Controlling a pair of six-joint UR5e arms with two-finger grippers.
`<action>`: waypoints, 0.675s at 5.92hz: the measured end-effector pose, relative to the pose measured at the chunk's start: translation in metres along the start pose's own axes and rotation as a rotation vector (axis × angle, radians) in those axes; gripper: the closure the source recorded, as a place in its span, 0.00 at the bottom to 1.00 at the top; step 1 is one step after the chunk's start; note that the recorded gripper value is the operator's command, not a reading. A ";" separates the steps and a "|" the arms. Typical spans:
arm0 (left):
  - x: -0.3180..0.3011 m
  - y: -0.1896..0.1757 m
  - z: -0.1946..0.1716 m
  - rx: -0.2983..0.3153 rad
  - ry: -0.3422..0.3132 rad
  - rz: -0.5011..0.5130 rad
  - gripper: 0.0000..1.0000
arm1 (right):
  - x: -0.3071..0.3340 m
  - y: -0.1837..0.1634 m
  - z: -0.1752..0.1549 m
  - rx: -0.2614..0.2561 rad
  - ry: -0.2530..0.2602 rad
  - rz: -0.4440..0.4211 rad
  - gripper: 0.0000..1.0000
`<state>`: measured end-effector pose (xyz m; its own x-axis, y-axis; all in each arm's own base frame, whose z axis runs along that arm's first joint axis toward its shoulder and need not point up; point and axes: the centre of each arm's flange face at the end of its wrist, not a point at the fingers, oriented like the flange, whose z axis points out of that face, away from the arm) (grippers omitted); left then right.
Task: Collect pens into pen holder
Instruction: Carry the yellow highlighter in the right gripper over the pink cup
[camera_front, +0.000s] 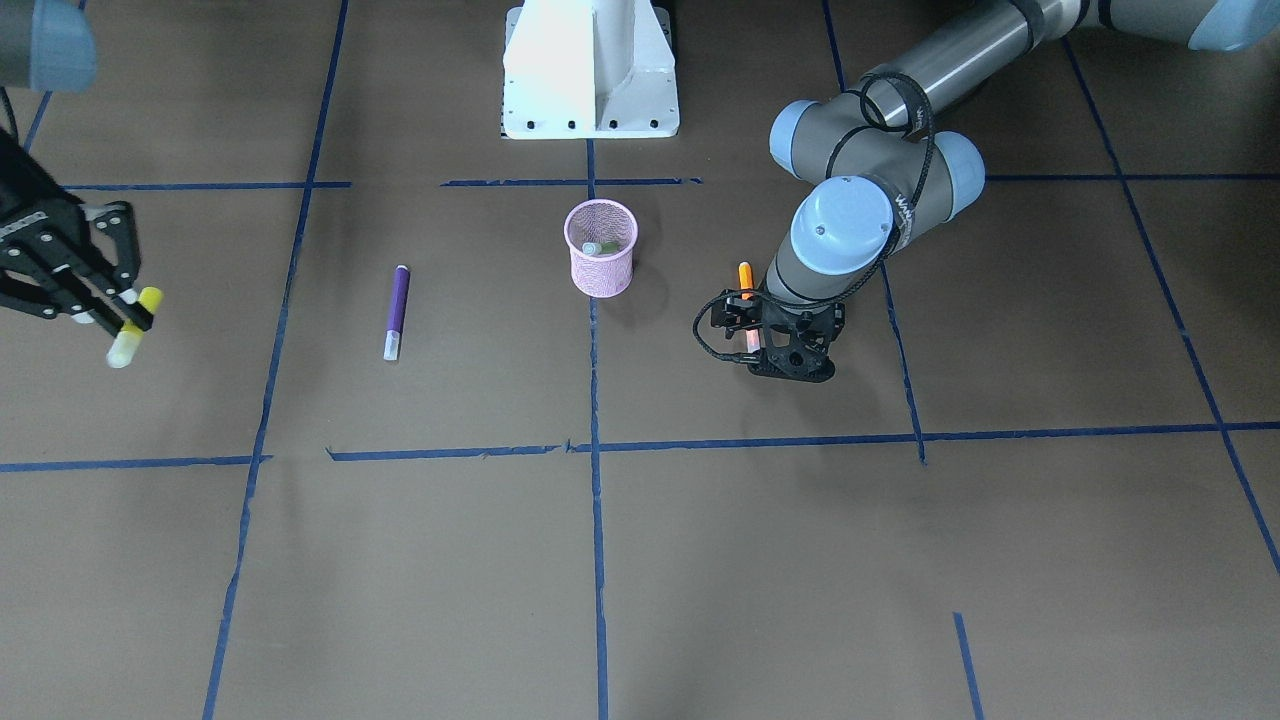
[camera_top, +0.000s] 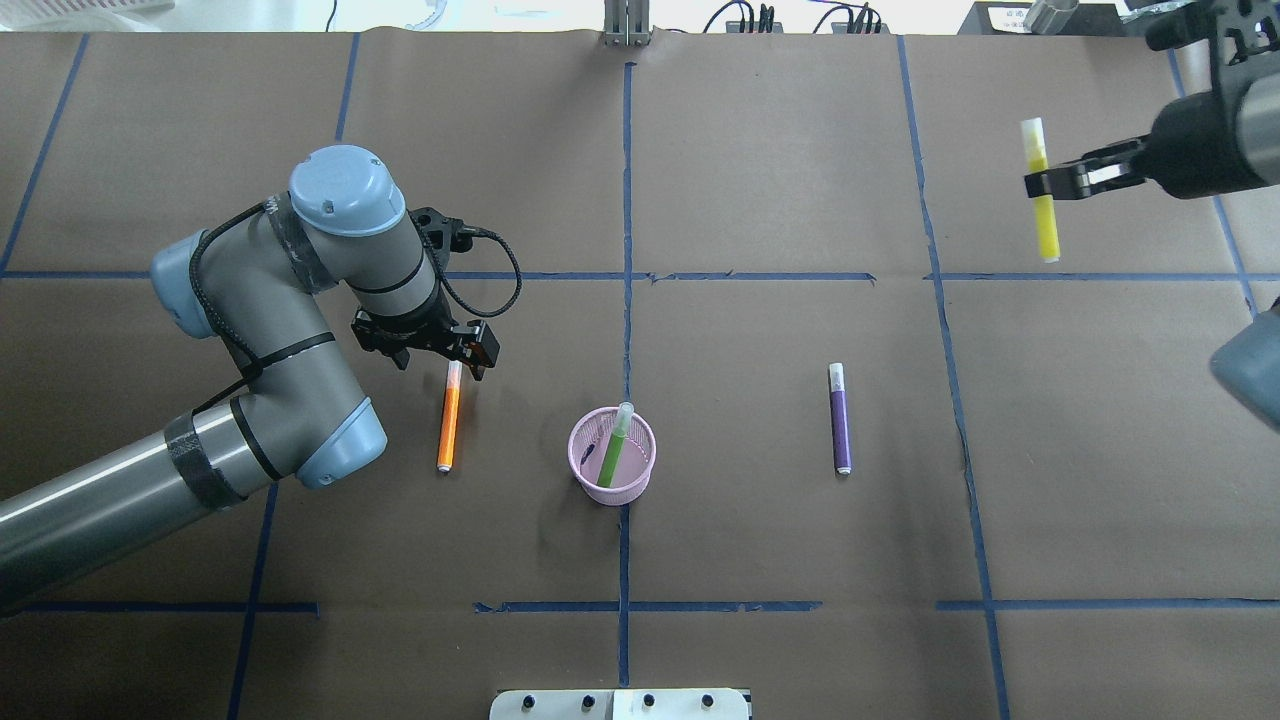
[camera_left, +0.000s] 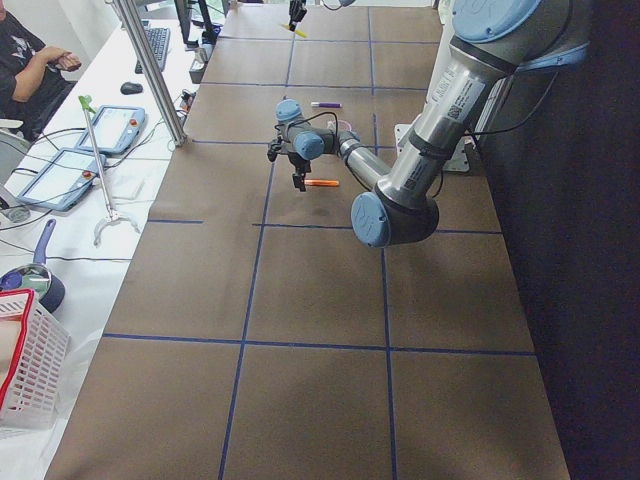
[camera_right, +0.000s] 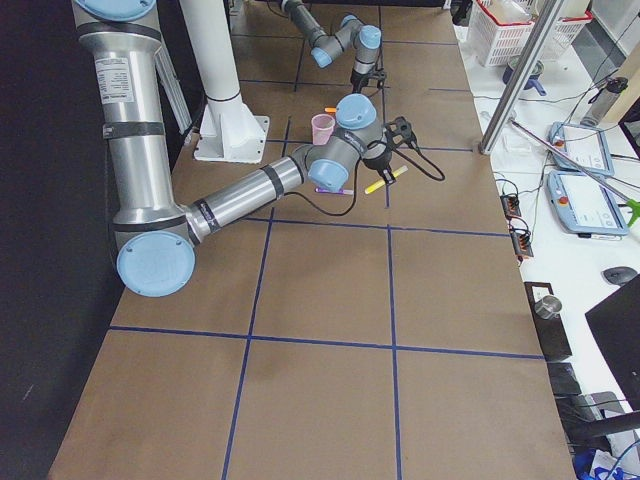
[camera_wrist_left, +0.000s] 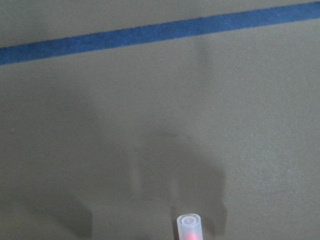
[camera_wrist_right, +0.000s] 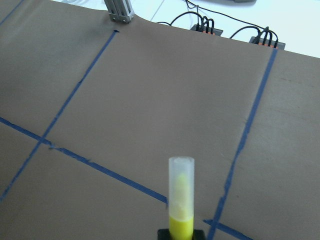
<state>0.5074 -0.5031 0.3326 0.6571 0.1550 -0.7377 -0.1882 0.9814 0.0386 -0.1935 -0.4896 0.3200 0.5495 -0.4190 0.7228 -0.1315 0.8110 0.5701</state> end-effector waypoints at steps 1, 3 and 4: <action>0.001 0.000 0.000 0.003 0.004 0.004 0.00 | -0.055 -0.005 0.015 0.073 0.006 -0.012 1.00; 0.004 0.000 -0.003 0.007 0.010 0.010 0.00 | -0.167 0.007 0.051 0.203 0.025 -0.053 1.00; 0.007 0.000 -0.004 0.009 0.013 0.012 0.00 | -0.221 0.015 0.064 0.228 0.023 -0.062 1.00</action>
<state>0.5085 -0.5024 0.3249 0.6454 0.1658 -0.7456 -0.1900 0.9803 0.0535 -0.3700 -0.4115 0.1940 0.5809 -0.4531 0.6762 -0.2786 0.6699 0.6882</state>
